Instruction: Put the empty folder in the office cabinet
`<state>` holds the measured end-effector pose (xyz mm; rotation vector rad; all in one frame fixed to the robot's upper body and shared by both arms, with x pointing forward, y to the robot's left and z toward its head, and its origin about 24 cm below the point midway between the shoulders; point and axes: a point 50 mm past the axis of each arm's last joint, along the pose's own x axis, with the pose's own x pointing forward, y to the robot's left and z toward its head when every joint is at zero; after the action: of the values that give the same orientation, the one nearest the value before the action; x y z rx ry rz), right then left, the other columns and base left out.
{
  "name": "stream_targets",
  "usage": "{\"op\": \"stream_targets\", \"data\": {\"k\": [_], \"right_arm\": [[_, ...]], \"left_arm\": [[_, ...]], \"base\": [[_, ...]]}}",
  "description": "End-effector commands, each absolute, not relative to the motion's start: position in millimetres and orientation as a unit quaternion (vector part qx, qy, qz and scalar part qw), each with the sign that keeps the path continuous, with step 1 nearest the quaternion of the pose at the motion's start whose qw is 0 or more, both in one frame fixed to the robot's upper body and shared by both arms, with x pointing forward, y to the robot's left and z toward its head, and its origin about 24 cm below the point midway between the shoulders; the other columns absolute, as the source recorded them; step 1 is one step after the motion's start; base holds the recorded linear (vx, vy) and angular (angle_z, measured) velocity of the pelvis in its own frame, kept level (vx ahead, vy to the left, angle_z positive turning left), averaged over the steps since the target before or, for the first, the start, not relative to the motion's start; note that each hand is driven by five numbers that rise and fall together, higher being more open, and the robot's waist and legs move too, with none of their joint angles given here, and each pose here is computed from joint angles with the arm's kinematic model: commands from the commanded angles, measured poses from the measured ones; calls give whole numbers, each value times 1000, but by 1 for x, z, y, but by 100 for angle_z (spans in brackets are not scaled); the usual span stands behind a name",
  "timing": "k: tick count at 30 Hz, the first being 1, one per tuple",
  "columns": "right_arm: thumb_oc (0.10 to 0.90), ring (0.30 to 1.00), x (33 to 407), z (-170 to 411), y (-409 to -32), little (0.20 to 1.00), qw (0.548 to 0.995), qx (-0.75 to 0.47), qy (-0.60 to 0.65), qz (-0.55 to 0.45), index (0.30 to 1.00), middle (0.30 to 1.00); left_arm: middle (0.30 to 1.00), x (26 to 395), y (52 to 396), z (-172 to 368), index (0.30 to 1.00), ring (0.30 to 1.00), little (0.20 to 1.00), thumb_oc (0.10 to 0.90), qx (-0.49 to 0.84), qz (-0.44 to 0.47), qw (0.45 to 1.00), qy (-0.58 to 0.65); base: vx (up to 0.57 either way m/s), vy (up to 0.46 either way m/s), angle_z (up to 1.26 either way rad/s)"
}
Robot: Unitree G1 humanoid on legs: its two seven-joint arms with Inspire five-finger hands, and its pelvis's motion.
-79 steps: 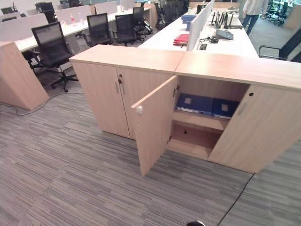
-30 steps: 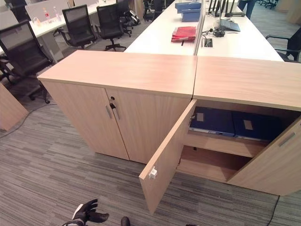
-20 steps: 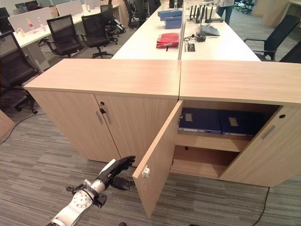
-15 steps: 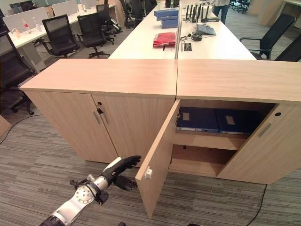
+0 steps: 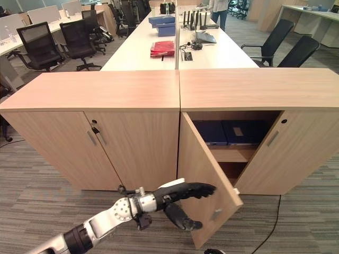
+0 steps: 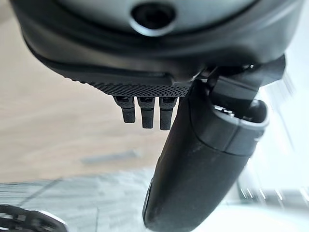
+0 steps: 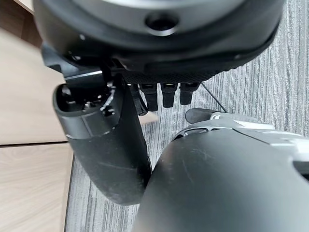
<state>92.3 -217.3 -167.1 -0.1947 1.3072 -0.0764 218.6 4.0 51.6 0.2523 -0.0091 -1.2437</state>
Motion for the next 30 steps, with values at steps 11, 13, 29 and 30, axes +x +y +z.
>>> {"op": "stream_targets", "data": {"k": [11, 13, 29, 30], "right_arm": [[800, 900, 85, -169, -216, 900, 769, -116, 628, -20, 900, 900], [800, 900, 82, -169, -218, 900, 768, -117, 630, -22, 900, 900], [800, 900, 46, -168, -245, 900, 741, -111, 659, -61, 900, 900], [800, 900, 45, -168, -245, 900, 741, -111, 660, -62, 900, 900]], "left_arm": [[900, 288, -76, 158, 900, 900, 900, 800, 179, -483, 825, -233], [900, 308, -67, 146, 900, 900, 900, 800, 227, -433, 846, -212], [900, 370, 96, 71, 900, 900, 900, 800, 352, -191, 916, -21], [900, 366, 98, 72, 900, 900, 900, 800, 328, -195, 924, -28]], "base": [[-2, 4, -17], [-7, 16, -35], [-8, 6, -10], [46, 10, -1]]}}
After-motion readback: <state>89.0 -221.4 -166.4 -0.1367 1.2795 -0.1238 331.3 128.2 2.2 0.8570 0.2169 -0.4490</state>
